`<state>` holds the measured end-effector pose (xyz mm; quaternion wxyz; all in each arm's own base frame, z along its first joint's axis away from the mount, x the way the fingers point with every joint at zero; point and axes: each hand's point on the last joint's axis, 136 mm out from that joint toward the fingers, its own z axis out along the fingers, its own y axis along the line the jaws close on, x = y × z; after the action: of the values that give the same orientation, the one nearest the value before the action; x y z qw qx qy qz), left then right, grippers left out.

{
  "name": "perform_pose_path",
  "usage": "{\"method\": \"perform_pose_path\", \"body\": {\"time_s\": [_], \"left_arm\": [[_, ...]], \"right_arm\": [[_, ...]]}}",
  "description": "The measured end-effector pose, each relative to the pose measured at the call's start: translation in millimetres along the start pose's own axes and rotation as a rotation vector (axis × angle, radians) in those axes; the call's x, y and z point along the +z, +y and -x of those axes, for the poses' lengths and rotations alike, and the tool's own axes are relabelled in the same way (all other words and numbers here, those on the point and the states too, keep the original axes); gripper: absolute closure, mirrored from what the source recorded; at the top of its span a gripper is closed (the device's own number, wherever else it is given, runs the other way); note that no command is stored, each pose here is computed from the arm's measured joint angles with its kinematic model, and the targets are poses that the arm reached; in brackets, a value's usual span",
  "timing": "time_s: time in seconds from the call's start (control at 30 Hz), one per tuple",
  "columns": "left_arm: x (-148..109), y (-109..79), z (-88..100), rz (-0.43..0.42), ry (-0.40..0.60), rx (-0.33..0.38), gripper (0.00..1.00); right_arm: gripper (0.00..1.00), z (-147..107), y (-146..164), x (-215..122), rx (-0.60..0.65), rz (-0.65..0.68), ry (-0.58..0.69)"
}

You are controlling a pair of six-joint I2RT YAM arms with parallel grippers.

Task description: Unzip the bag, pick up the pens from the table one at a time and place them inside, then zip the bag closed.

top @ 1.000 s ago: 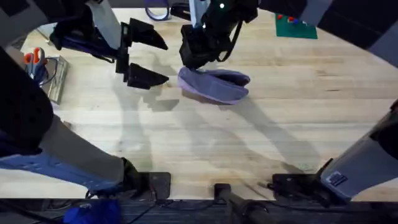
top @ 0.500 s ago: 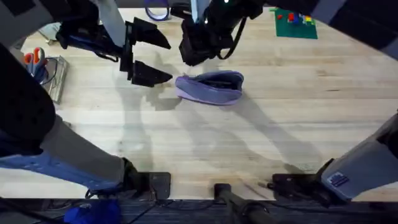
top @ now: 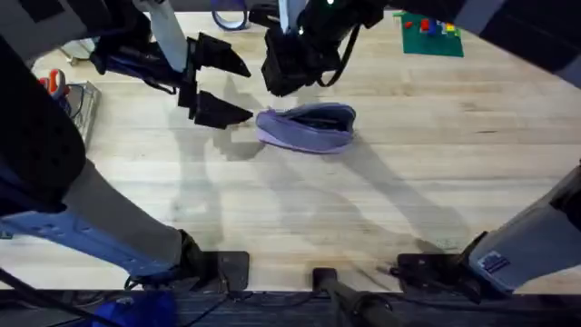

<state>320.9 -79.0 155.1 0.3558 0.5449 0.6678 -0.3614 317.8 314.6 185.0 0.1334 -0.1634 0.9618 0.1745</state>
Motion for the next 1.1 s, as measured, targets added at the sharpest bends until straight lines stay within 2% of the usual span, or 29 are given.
{"method": "perform_pose_path", "body": {"time_s": [0.23,0.57,0.67,0.93,1.1], "left_arm": [[-0.9,0.1,-0.4,0.002,0.000,-0.005,0.007],[-22.4,-5.8,-12.4,0.023,0.005,-0.091,0.006],[-29.3,-8.5,-14.5,0.029,-0.003,-0.090,0.006],[-45.7,-19.3,-18.6,0.032,-0.018,-0.077,0.006],[-58.2,-24.8,-23.1,0.045,-0.025,-0.053,0.006]], "right_arm": [[0.970,0.0,0.0,0.0,0.000,0.000,0.000],[0.959,1.4,0.6,0.0,-0.001,0.003,-0.006],[0.924,4.1,1.8,0.0,-0.003,0.007,-0.017],[0.914,11.8,5.3,-0.3,-0.008,0.021,-0.048],[0.837,12.3,5.3,-0.4,-0.008,0.022,-0.050]]}}
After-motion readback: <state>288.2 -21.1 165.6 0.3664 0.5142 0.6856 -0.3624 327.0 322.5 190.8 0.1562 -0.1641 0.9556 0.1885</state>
